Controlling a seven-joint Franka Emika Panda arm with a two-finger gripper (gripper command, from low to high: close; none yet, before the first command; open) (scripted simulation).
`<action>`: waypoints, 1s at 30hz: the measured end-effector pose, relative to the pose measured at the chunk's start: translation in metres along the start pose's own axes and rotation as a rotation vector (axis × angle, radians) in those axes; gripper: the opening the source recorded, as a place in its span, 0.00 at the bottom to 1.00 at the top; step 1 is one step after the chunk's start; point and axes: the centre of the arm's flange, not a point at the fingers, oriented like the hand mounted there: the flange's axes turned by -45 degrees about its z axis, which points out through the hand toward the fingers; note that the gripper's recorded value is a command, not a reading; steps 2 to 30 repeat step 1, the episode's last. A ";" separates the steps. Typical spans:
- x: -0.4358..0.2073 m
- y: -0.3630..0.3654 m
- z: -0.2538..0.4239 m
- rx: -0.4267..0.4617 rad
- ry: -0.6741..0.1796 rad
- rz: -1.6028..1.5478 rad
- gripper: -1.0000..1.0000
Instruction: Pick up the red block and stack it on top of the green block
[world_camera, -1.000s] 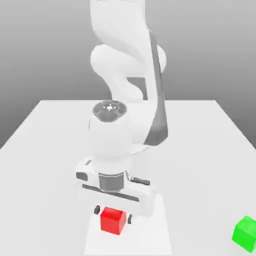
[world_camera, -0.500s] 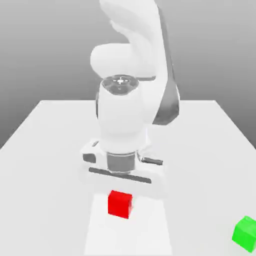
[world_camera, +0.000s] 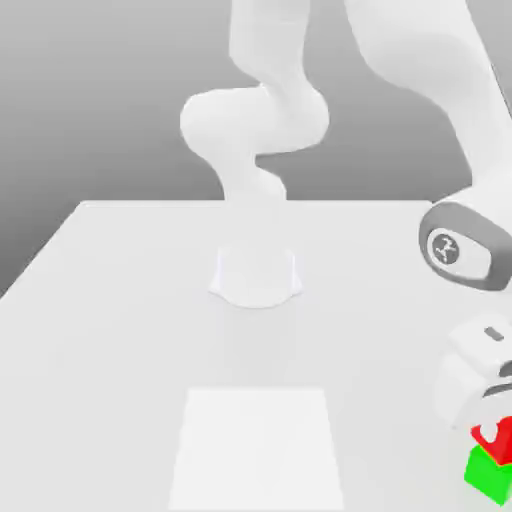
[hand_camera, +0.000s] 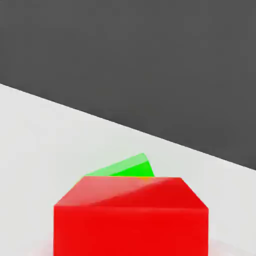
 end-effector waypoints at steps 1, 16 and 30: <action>0.000 0.000 0.000 0.000 0.000 0.000 1.00; 0.000 0.000 0.000 0.000 0.000 0.000 1.00; 0.000 0.000 0.000 0.000 0.000 0.000 1.00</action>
